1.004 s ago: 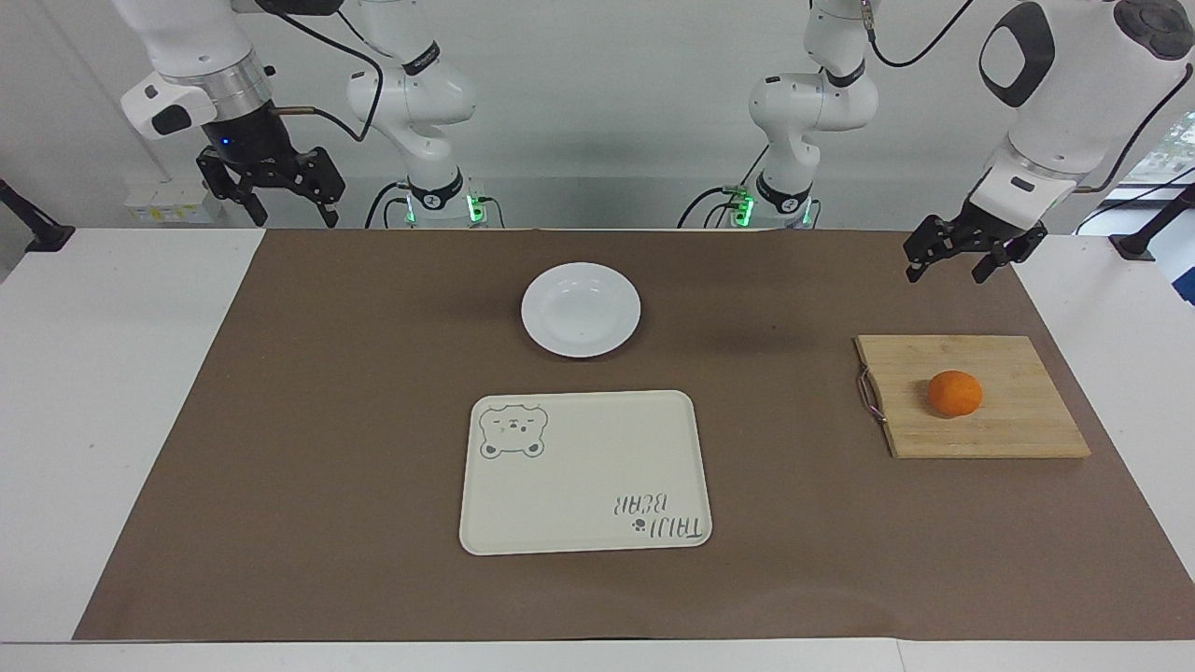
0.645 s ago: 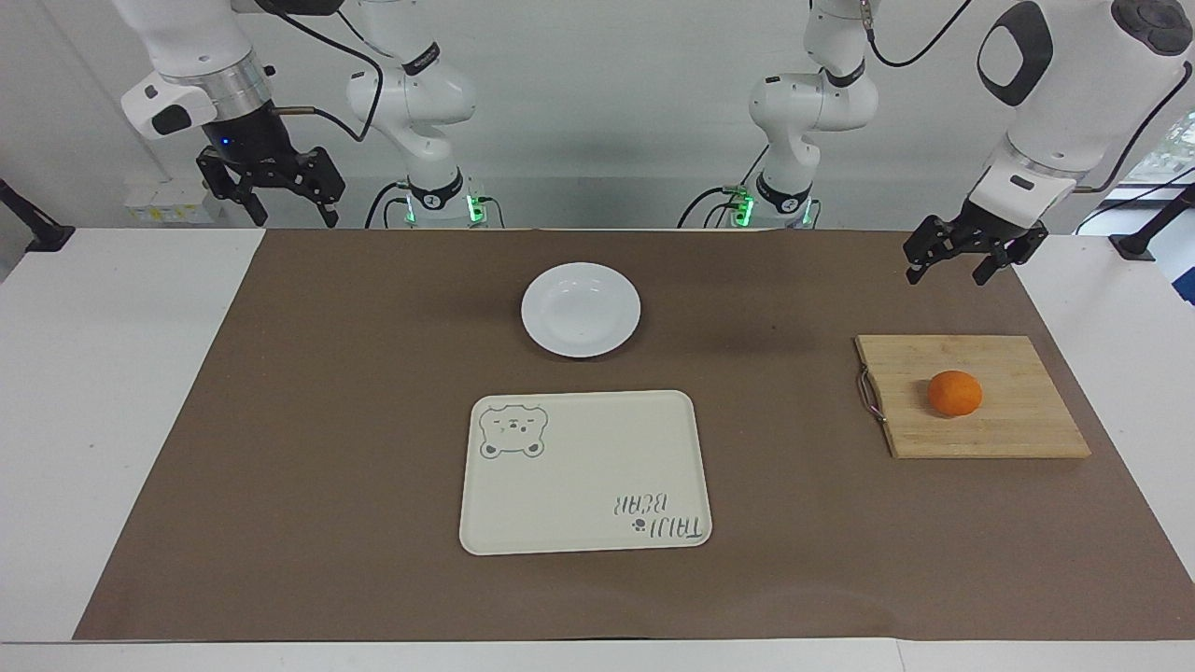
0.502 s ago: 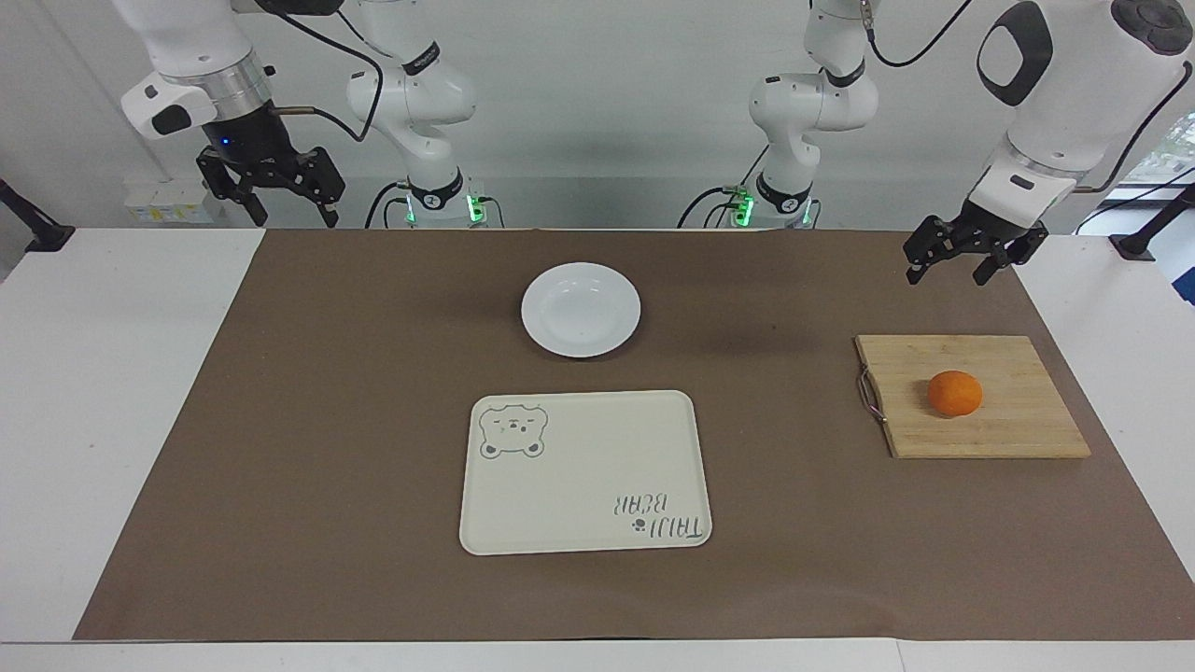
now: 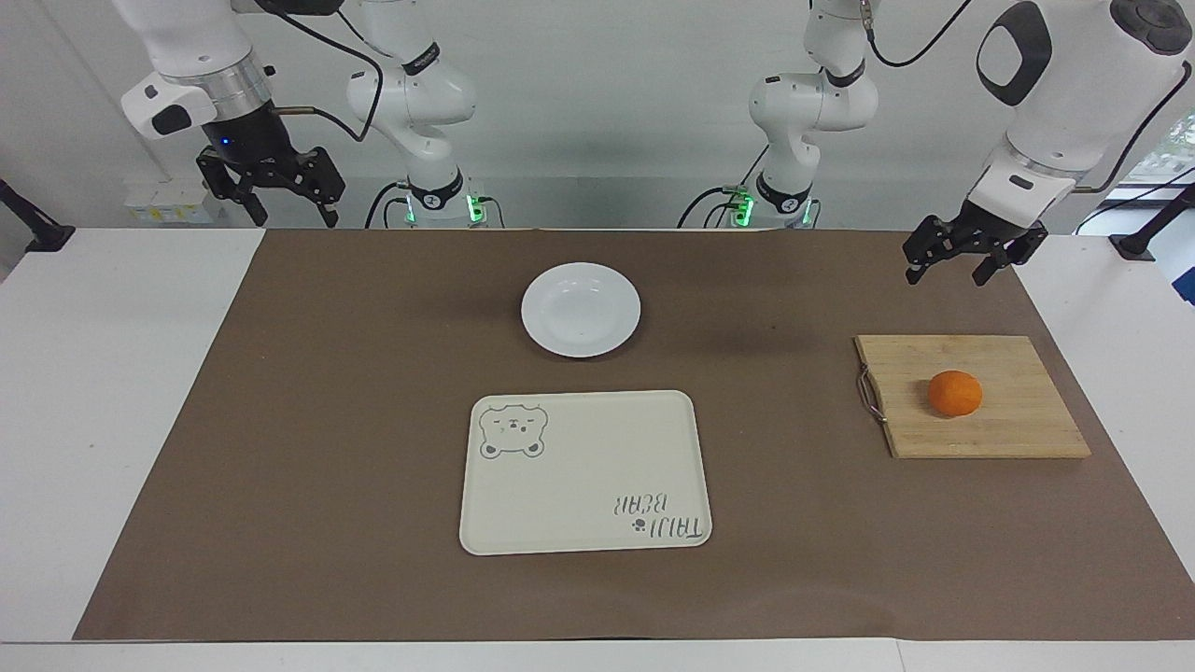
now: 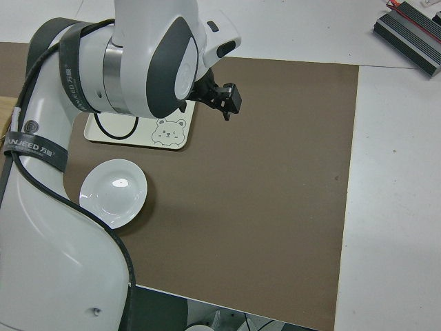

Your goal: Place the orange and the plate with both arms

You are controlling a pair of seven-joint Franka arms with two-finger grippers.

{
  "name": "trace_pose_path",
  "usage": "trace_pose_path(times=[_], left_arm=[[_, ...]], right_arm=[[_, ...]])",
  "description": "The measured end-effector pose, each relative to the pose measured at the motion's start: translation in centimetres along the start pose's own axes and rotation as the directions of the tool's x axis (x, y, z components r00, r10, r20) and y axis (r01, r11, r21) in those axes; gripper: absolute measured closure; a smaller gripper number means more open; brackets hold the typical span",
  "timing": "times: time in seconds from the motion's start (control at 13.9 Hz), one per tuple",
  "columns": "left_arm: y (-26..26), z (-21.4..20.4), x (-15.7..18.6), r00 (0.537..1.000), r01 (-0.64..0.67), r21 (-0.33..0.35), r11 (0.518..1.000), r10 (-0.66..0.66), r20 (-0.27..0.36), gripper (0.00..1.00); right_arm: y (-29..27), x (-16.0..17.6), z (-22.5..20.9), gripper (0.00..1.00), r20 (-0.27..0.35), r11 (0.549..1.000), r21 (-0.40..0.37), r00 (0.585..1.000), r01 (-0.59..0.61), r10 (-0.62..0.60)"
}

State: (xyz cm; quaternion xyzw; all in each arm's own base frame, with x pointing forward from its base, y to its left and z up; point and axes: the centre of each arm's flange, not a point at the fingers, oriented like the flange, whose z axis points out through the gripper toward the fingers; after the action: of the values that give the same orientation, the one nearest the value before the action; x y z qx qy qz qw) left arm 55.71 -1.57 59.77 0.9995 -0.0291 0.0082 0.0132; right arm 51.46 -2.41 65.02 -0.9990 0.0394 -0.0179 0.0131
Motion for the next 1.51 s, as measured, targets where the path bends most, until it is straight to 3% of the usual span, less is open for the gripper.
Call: trace_pose_path(times=[0.72, 1.15, 1.51], left_arm=[[-8.0, 2.5, -0.1, 0.999, -0.031, 0.010, 0.999, 0.031, -0.037, 0.00], [-10.4, 7.1, 0.2, 0.998, -0.035, 0.018, 0.999, 0.035, -0.049, 0.00], [-13.3, 13.6, 1.4, 0.999, -0.021, 0.025, 0.999, 0.022, -0.040, 0.00]], right_arm=[[0.0, 0.0, 0.0, 0.00, 0.000, 1.000, 0.000, 1.000, 0.000, 0.000], [0.0, 0.0, 0.0, 0.00, 0.000, 1.000, 0.000, 1.000, 0.000, 0.000], [0.0, 0.0, 0.0, 0.00, 0.000, 1.000, 0.000, 1.000, 0.000, 0.000]])
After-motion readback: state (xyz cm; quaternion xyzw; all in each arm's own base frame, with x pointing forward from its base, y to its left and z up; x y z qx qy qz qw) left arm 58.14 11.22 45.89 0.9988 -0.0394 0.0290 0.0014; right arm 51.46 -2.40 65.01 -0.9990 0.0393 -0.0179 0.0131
